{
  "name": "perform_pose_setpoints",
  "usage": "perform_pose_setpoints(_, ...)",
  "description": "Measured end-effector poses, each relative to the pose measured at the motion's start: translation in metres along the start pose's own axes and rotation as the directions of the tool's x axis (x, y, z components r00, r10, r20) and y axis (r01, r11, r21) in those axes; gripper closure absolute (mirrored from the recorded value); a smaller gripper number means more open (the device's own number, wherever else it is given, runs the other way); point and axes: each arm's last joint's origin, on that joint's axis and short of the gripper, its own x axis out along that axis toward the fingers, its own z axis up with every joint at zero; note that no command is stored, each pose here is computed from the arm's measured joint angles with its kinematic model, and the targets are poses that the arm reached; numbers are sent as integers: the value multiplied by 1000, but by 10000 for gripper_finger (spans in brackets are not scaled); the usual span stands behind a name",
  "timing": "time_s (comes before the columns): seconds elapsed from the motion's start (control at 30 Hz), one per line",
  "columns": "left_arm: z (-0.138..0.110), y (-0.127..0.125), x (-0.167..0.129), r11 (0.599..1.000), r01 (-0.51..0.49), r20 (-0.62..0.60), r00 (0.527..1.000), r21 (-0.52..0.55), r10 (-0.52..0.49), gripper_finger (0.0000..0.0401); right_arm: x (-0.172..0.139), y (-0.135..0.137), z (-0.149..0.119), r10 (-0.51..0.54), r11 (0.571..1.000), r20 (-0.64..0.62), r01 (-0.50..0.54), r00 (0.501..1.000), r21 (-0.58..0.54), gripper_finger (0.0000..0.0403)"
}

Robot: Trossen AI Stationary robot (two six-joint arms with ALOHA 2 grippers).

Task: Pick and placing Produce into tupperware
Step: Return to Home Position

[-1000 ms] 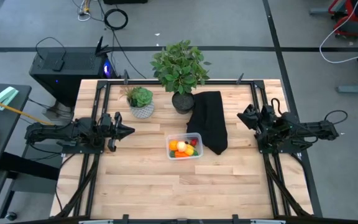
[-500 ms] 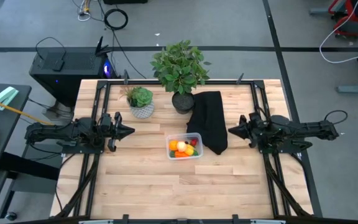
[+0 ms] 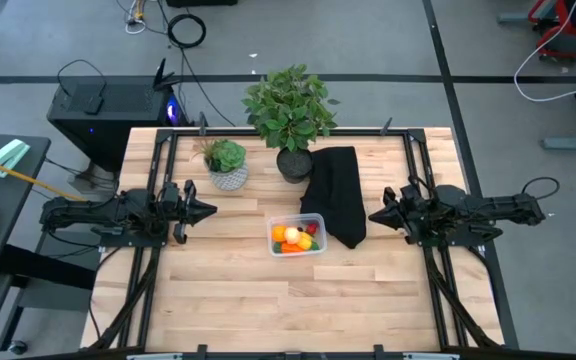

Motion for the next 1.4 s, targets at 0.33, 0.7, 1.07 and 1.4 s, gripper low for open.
perform_pose_setpoints(0.33, 0, 0, 0, 1000, 0, 0, 1000, 0, 0, 377, 2, -6, -1, -155, 987, 28, 156, 987, -28, 400)
perform_pose_setpoints(0.7, 0, 0, 0, 1000, 0, 0, 1000, 1, 0, 366, 1, -9, 0, -181, 983, 43, 180, 983, 26, 399)
perform_pose_setpoints(1.07, 0, 0, 0, 1000, 0, 0, 1000, 1, 0, 377, 3, -10, -2, -180, 912, 8, 169, 984, -374, 400)
perform_pose_setpoints(1.4, 0, 0, 0, 1000, 0, 0, 1000, 1, 0, 365, 5, -12, -4, -223, 836, -12, 186, 975, -516, 400)
